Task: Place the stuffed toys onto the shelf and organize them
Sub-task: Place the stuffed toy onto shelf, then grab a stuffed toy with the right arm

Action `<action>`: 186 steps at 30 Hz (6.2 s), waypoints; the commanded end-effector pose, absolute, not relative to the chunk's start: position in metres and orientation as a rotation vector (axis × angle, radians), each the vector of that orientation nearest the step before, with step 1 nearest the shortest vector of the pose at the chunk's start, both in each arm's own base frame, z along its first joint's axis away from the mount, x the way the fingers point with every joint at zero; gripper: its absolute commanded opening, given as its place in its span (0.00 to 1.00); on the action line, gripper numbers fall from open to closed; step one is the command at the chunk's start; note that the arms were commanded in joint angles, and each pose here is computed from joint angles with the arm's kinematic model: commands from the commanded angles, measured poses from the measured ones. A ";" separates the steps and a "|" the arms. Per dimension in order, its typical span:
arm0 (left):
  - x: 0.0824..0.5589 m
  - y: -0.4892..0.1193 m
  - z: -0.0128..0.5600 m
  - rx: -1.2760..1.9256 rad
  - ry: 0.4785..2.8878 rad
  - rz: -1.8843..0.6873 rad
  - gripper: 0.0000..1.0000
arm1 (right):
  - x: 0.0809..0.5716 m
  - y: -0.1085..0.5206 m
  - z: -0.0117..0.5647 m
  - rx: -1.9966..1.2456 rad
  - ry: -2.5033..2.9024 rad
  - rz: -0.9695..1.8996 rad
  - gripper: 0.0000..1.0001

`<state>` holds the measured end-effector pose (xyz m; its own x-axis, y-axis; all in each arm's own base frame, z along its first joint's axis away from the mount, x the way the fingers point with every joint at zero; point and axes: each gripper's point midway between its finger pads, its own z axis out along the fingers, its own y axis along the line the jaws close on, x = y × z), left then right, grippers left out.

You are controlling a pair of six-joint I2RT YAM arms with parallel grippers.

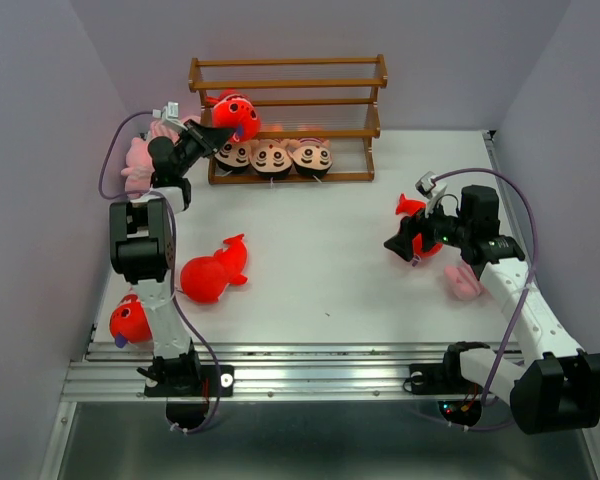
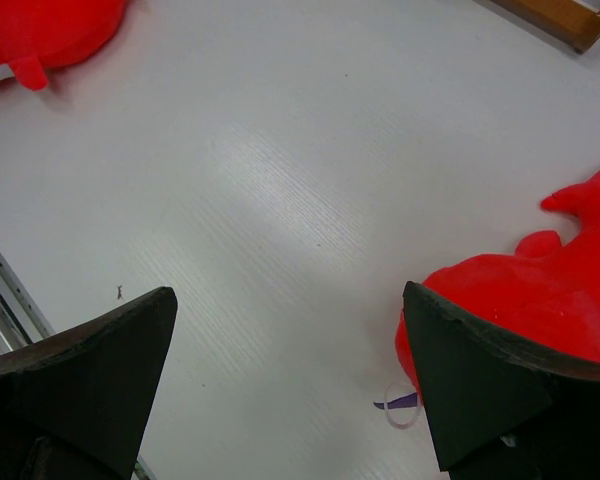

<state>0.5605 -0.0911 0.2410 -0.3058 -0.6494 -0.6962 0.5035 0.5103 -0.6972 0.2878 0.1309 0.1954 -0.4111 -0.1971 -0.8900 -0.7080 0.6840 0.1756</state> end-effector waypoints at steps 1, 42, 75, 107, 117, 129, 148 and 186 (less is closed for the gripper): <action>0.577 -0.082 0.276 -0.116 1.412 -1.124 0.00 | 0.295 0.131 0.204 -0.726 1.892 0.654 1.00; 0.604 -0.034 0.235 -0.339 1.647 -1.038 0.99 | 0.296 0.129 0.201 -0.731 1.897 0.643 1.00; 0.449 -0.041 0.369 -0.107 1.400 -0.131 0.99 | 0.298 0.126 0.202 -0.719 1.899 0.610 1.00; 0.601 -0.083 0.295 -0.639 1.774 -0.462 0.72 | 0.299 0.124 0.200 -0.707 1.911 0.605 1.00; 0.624 -0.072 0.280 -0.689 1.768 -0.371 0.62 | 0.300 0.124 0.201 -0.707 1.911 0.601 1.00; 0.626 -0.066 0.275 -0.660 1.744 -0.385 0.10 | 0.301 0.123 0.200 -0.707 1.914 0.593 1.00; 0.584 -0.043 0.275 -0.350 1.743 -0.597 0.00 | 0.300 0.123 0.197 -0.710 1.918 0.595 1.00; 0.580 -0.046 0.262 -0.293 1.796 -0.652 0.40 | 0.301 0.123 0.195 -0.714 1.922 0.597 1.00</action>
